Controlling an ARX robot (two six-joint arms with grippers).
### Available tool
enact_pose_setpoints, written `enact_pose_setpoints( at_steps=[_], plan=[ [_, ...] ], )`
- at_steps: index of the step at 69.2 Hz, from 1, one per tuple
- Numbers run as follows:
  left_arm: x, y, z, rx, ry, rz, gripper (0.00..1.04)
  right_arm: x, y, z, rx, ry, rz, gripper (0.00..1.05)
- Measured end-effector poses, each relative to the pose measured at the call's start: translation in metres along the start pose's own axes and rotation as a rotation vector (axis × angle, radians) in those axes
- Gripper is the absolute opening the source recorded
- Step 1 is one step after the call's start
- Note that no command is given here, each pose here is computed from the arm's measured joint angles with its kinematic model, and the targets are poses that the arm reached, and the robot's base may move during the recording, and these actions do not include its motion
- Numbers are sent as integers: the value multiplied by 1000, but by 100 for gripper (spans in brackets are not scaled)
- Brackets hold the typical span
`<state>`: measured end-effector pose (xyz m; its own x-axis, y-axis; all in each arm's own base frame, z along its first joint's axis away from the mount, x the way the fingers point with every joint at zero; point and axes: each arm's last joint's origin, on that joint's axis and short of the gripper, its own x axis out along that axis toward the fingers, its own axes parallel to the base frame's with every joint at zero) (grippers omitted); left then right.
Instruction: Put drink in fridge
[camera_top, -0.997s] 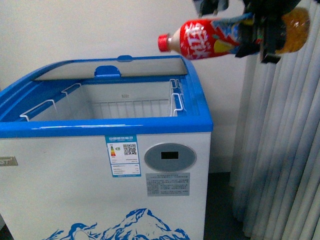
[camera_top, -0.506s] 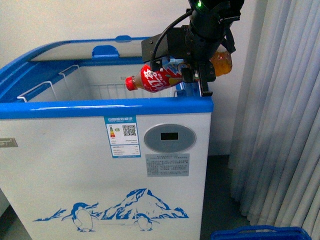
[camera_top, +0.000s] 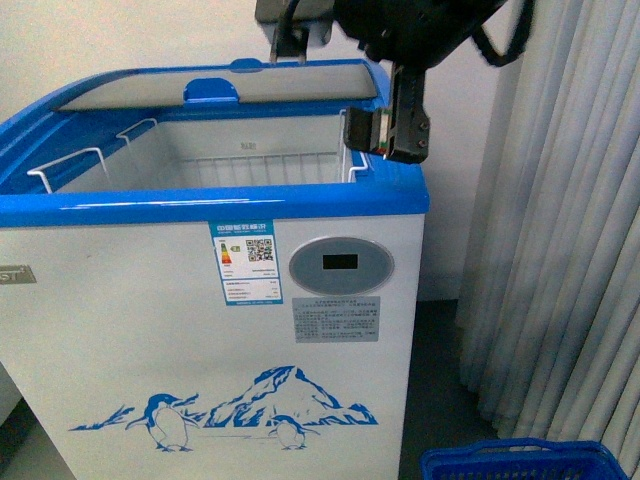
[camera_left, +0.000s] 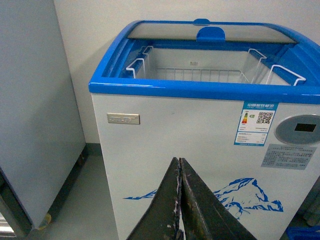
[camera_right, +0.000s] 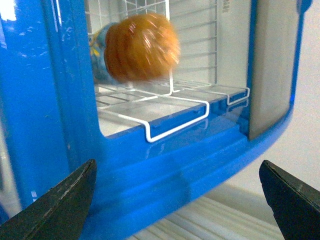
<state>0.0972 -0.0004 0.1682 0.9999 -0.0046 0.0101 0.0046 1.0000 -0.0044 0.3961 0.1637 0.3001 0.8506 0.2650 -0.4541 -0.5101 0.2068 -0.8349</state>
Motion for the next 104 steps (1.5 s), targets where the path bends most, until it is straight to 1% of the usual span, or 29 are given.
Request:
enact_pose_setpoints(
  at_steps=[5, 9, 11, 12, 13, 16, 18, 19, 20, 21, 22, 23, 24, 26, 32, 35, 38, 41, 42, 46, 50, 54, 58, 61, 67, 70, 77, 94, 104],
  plan=[
    [0, 0, 0, 0, 0, 0, 3, -38, 8, -6, 94, -3, -13, 97],
    [0, 0, 0, 0, 0, 0, 3, -73, 19, -15, 196, 13, -16, 97],
    [0, 0, 0, 0, 0, 0, 3, -97, 28, -23, 290, 43, -14, 97],
    [0, 0, 0, 0, 0, 0, 3, -103, 30, -26, 302, 54, -13, 97],
    [0, 0, 0, 0, 0, 0, 3, -115, 34, -31, 362, 74, -12, 97],
    [0, 0, 0, 0, 0, 0, 3, -140, 42, -42, 456, 122, -10, 97],
    [0, 0, 0, 0, 0, 0, 3, -166, 47, -55, 593, 171, -17, 97],
    [0, 0, 0, 0, 0, 0, 3, -172, 48, -58, 611, 183, -19, 97],
    [0, 0, 0, 0, 0, 0, 3, -185, 50, -64, 677, 210, -28, 97],
    [0, 0, 0, 0, 0, 0, 3, -192, 51, -66, 710, 221, -32, 97],
    [0, 0, 0, 0, 0, 0, 3, -205, 53, -72, 789, 242, -43, 97],
    [0, 0, 0, 0, 0, 0, 3, -212, 54, -74, 807, 253, -45, 97],
    [0, 0, 0, 0, 0, 0, 3, -225, 57, -79, 885, 270, -58, 97],
    [0, 0, 0, 0, 0, 0, 3, -244, 61, -84, 981, 289, -68, 97],
    [0, 0, 0, 0, 0, 0, 3, -293, 78, -93, 1218, 327, -107, 97],
    [0, 0, 0, 0, 0, 0, 3, -305, 83, -94, 1304, 331, -116, 97],
    [0, 0, 0, 0, 0, 2, 3, -317, 85, -94, 1383, 309, -160, 97],
    [0, 0, 0, 0, 0, -1, 3, -322, 87, -91, 1402, 273, -178, 96],
    [0, 0, 0, 0, 0, -2, 3, -319, 86, -91, 1390, 200, -237, 92],
    [0, 0, 0, 0, 0, 1, 3, -309, 96, -95, 1351, -2, -363, 83],
    [0, 0, 0, 0, 0, 1, 3, -299, 111, -102, 1312, -136, -450, 72],
    [0, 0, 0, 0, 0, 0, 3, -293, 122, -112, 1285, -225, -489, 62],
    [0, 0, 0, 0, 0, 0, 3, -290, 132, -120, 1274, -244, -542, 52],
    [0, 0, 0, 0, 0, 0, 3, -288, 138, -122, 1269, -250, -554, 45],
    [0, 0, 0, 0, 0, 0, 3, -278, 153, -129, 1260, -241, -543, 29],
    [0, 0, 0, 0, 0, 0, 3, -271, 163, -133, 1262, -228, -535, 18],
    [0, 0, 0, 0, 0, 0, 3, -265, 176, -138, 1259, -220, -536, 2],
    [0, 0, 0, 0, 0, 0, 3, -254, 197, -145, 1258, -225, -537, 3],
    [0, 0, 0, 0, 0, 0, 3, -250, 204, -148, 1257, -227, -538, 3]
  ],
)
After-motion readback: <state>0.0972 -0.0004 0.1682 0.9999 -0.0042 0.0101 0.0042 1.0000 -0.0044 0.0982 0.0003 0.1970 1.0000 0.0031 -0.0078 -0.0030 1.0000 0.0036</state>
